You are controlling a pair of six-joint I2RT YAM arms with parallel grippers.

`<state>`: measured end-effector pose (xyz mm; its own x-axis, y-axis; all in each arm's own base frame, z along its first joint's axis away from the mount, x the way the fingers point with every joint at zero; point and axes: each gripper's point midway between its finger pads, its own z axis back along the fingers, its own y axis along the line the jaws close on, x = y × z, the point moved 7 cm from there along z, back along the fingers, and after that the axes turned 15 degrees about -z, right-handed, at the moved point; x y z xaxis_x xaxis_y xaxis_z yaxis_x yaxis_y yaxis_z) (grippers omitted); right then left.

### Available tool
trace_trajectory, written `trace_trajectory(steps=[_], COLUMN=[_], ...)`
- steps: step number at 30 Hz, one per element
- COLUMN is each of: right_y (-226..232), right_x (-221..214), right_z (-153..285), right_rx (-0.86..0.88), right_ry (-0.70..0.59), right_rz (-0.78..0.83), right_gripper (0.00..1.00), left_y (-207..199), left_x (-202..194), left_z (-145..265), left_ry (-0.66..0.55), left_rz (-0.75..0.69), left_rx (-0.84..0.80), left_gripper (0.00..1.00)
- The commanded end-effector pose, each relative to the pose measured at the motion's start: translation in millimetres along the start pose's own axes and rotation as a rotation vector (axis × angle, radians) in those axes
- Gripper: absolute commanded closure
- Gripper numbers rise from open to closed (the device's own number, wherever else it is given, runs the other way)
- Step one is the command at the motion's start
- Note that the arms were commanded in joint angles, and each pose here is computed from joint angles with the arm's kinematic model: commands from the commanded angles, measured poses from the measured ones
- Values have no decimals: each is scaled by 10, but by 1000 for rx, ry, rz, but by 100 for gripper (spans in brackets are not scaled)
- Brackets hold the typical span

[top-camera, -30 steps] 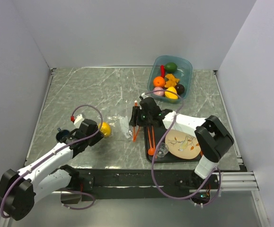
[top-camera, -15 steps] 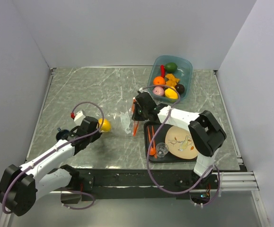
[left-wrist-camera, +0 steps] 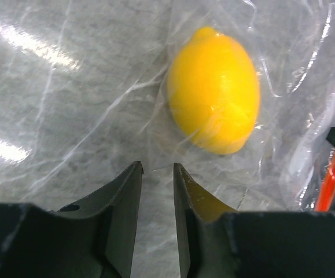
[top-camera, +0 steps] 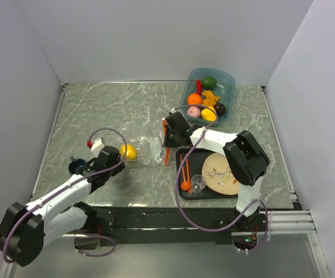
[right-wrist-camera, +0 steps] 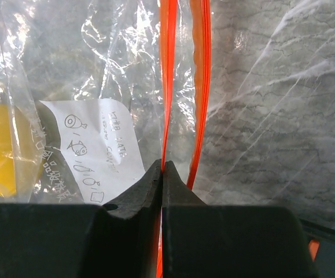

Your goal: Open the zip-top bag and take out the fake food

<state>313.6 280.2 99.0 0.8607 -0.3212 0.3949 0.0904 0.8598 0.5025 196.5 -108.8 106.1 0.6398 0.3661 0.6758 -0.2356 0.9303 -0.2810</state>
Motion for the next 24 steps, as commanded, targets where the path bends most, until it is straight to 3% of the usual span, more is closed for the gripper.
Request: trace_trajectory(steps=[1, 8, 13, 24], right_y=[67, 44, 47, 68], right_x=[117, 104, 108, 235], right_z=[0, -22, -20, -19], right_rx=[16, 17, 20, -31], right_ry=[-23, -17, -23, -88], right_rz=[9, 5, -1, -9], right_gripper=[95, 95, 95, 99], left_y=[-144, -160, -189, -340], left_x=[96, 78, 165, 499], left_z=[-33, -132, -91, 361], left_ry=[-76, -84, -104, -137], left_rz=[13, -1, -12, -45], left_rx=[-110, -106, -102, -192], left_gripper=[66, 70, 98, 99])
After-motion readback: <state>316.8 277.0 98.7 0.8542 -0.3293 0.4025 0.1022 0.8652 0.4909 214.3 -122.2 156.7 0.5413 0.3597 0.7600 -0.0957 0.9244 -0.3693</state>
